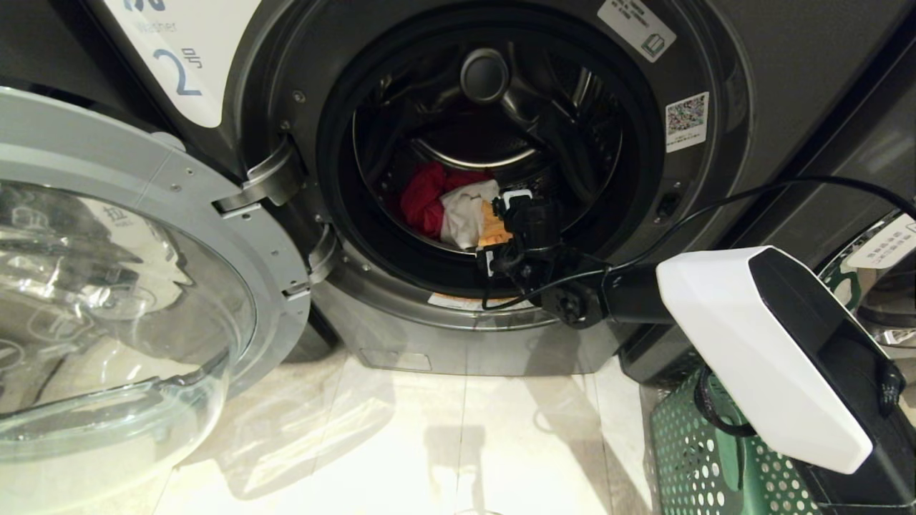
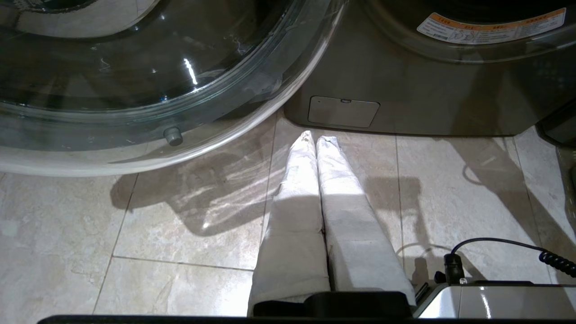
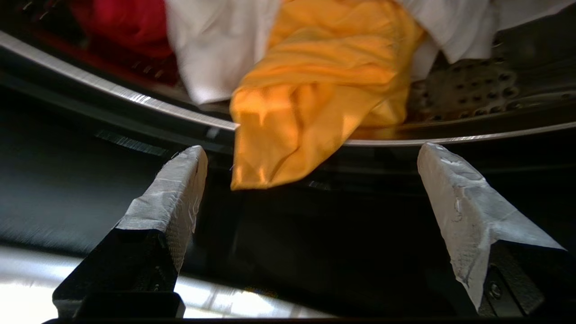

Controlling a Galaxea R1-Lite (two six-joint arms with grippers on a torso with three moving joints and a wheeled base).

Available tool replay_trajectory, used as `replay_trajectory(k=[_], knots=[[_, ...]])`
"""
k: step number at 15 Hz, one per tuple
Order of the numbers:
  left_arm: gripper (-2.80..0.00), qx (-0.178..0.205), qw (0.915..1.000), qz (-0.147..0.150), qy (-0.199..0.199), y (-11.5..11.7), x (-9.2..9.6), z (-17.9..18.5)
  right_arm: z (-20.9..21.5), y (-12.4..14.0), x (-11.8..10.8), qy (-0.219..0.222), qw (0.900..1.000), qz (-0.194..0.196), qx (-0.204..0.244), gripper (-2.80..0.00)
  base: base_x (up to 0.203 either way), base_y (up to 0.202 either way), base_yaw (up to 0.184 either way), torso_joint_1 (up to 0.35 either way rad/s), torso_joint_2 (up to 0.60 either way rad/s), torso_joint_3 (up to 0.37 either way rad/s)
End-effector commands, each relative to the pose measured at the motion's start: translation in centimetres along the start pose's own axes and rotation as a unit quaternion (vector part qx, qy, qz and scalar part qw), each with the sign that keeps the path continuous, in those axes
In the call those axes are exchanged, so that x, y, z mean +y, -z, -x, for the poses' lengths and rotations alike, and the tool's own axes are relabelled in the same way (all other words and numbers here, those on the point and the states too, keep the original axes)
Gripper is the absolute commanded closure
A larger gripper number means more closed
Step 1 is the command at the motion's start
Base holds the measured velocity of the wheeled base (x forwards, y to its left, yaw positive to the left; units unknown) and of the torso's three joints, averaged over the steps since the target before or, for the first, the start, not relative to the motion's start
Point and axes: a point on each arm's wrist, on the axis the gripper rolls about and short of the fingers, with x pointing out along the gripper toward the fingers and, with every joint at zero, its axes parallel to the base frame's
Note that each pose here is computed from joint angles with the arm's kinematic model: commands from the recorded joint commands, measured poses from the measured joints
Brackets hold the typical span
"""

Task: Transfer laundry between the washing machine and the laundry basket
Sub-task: Pick a cloth and place it into the basket

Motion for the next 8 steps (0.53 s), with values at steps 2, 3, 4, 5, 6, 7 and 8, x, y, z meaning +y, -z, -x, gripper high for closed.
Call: replay_trajectory(k=[2,3,4,5,6,7,8], knots=[[0.0,-0.001,1.0,0.0,0.0,0.0,0.0,0.0,-1.5,2.5,-0.2,0.008,1.0,-0.011,0.007,-2.8,0.0,0.0,0.0,0.0,0.0,0.0],[0.0,-0.001,1.0,0.0,0.0,0.0,0.0,0.0,-1.7,3.0,-0.1,0.007,1.0,-0.017,0.01,-2.8,0.0,0.0,0.0,0.0,0.0,0.0],[0.0,-0.001,1.0,0.0,0.0,0.0,0.0,0.0,-1.8,3.1,-0.1,0.006,1.0,-0.019,0.011,-2.8,0.0,0.0,0.0,0.0,0.0,0.0],[0.0,-0.001,1.0,0.0,0.0,0.0,0.0,0.0,-1.9,3.4,0.0,0.005,1.0,-0.021,0.013,-2.8,0.0,0.0,0.0,0.0,0.0,0.0],[0.0,-0.001,1.0,0.0,0.0,0.0,0.0,0.0,-1.9,3.5,0.0,0.005,1.0,-0.021,0.014,-2.8,0.0,0.0,0.0,0.0,0.0,0.0],[0.0,-0.001,1.0,0.0,0.0,0.0,0.0,0.0,-1.9,3.5,0.1,0.003,1.0,-0.022,0.014,-2.8,0.0,0.0,0.0,0.0,0.0,0.0],[0.0,-0.001,1.0,0.0,0.0,0.0,0.0,0.0,-1.9,3.5,0.0,0.001,1.0,-0.022,0.014,-2.8,0.0,0.0,0.0,0.0,0.0,0.0]])
